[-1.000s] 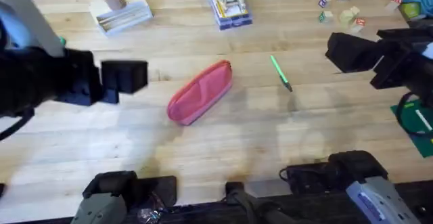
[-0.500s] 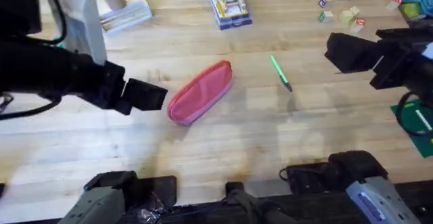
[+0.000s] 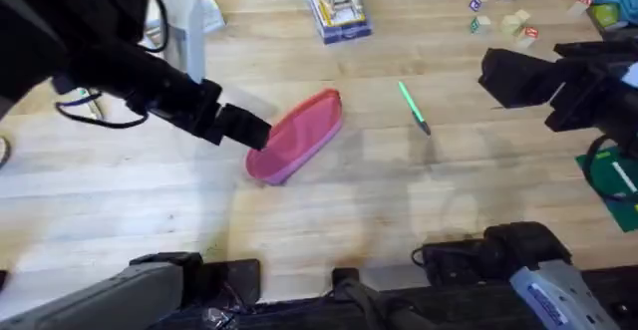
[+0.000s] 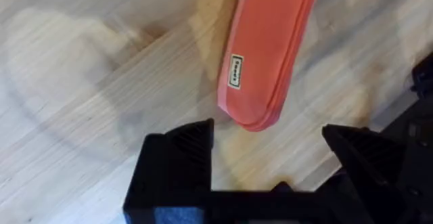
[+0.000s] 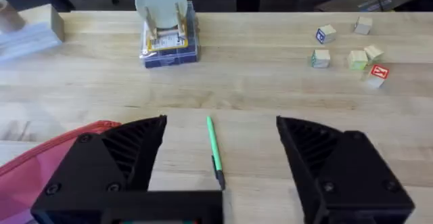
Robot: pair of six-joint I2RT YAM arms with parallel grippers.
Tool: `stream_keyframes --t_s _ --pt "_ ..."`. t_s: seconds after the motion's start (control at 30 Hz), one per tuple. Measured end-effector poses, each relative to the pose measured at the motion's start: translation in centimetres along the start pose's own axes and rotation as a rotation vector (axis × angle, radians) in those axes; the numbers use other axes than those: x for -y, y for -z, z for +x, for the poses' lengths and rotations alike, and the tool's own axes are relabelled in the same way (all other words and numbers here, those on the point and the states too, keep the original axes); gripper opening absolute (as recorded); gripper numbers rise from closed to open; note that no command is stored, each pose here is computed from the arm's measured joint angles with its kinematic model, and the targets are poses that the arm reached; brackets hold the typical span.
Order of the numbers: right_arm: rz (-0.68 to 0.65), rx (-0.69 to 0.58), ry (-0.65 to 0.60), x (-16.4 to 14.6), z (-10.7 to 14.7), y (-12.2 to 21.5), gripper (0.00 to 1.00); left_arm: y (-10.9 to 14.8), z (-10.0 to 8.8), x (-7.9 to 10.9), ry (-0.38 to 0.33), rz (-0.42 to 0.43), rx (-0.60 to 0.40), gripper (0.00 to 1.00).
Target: Unzip the bag, pick up the pens from the table one at a time and place them inside, then zip the bag closed.
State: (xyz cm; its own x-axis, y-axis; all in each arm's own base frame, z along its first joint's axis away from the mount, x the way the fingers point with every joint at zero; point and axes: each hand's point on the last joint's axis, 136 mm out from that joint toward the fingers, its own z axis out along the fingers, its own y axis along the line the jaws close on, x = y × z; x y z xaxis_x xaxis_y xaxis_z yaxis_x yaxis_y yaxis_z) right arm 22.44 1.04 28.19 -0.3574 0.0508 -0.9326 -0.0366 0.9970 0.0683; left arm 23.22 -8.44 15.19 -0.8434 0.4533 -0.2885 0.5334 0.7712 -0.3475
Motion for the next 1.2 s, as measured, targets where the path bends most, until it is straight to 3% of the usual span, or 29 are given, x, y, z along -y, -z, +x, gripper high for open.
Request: stream_keyframes --t_s 0.2,0.37,0.63,0.77,0.8,0.93,1.2 --pt "0.001 0.0 0.0 0.0 0.0 0.0 0.998 -2.7 0.1 1.6 -0.1 0.055 -0.108 0.995" --pt "0.0 0.0 0.0 0.0 0.0 0.0 0.998 -4.8 0.2 1.3 -0.122 0.069 -0.182 0.996" --pt "0.0 0.0 0.0 0.0 0.0 0.0 0.997 -7.6 0.8 -0.1 -0.059 0.099 -0.277 0.994" --pt "0.001 0.0 0.0 0.0 0.0 0.0 0.997 -8.2 0.6 -0.5 -0.004 0.089 -0.278 0.994" --pt "0.0 0.0 0.0 0.0 0.0 0.0 0.997 -8.4 0.0 -0.8 0.04 0.07 -0.255 0.994" --pt "0.0 0.0 0.001 0.0 0.0 0.0 0.997 -8.5 -0.3 -1.0 0.075 0.059 -0.244 0.994" --pt "0.0 0.0 0.008 0.0 0.0 0.0 0.997 -8.5 -0.2 -1.1 0.065 0.051 -0.247 0.995"
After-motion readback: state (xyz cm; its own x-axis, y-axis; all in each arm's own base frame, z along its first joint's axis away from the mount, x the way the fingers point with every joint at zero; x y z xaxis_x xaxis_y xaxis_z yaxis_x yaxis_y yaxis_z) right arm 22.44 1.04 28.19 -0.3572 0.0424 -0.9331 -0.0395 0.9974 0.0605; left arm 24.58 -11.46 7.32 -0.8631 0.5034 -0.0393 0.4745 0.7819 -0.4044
